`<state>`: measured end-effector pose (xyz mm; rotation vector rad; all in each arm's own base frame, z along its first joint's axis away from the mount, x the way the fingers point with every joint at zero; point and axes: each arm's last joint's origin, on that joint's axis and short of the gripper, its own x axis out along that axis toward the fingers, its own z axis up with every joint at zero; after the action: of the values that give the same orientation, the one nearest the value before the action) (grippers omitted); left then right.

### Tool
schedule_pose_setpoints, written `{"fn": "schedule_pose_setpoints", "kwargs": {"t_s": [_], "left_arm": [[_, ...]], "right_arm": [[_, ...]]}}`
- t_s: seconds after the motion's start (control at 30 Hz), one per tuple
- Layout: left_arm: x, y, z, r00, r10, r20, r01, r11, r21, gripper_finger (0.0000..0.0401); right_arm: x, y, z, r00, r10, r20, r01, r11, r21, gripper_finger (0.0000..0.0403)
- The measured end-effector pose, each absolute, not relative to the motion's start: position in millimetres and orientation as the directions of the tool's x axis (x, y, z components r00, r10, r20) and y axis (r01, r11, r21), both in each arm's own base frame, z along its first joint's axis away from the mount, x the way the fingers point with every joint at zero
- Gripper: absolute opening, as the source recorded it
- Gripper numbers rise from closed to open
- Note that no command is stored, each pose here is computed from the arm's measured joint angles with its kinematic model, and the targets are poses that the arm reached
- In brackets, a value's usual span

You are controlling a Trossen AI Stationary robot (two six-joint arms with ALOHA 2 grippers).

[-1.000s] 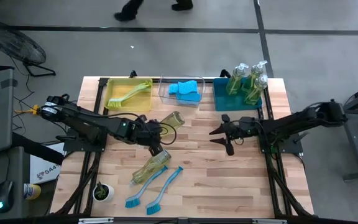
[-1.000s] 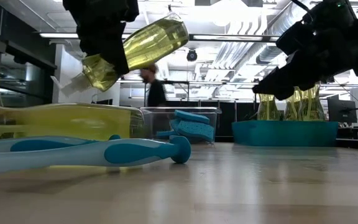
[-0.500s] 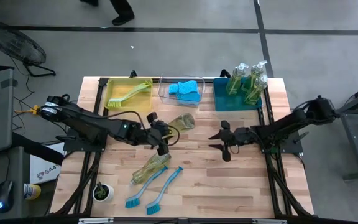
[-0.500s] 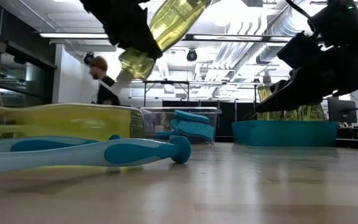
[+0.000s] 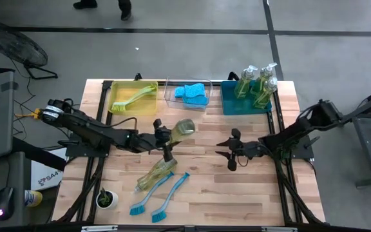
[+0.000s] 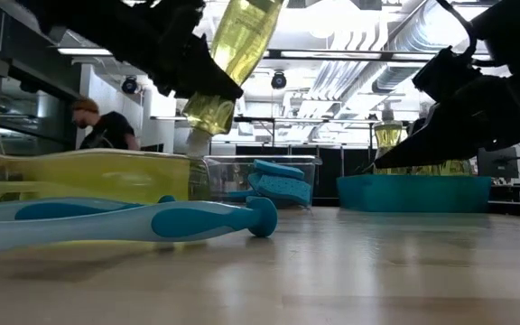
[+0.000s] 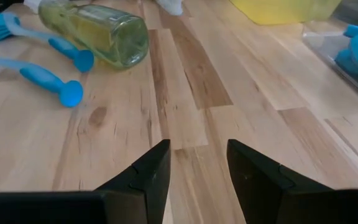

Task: Pick & Place Kitchen Sink Supplies
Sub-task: Put the dish soap into the blue bin

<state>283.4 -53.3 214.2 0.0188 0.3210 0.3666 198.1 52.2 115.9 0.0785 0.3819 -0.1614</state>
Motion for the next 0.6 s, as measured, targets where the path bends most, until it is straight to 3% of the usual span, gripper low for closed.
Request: {"fn": "schedule_pose_setpoints", "kwargs": {"t_s": [0.3, 0.6], "left_arm": [[268, -48, 217, 0.954, 0.295, 0.047, -0.296, 0.955, 0.006, 0.0190], [267, -21, 238, 0.945, 0.123, 0.302, -0.122, 0.992, -0.022, 0.0190]], "right_arm": [[201, 65, 110, 0.933, -0.224, -0.283, 0.245, 0.969, 0.042, 0.0151], [212, 72, 106, 0.964, -0.199, -0.177, 0.216, 0.973, 0.082, 0.0151]]}}
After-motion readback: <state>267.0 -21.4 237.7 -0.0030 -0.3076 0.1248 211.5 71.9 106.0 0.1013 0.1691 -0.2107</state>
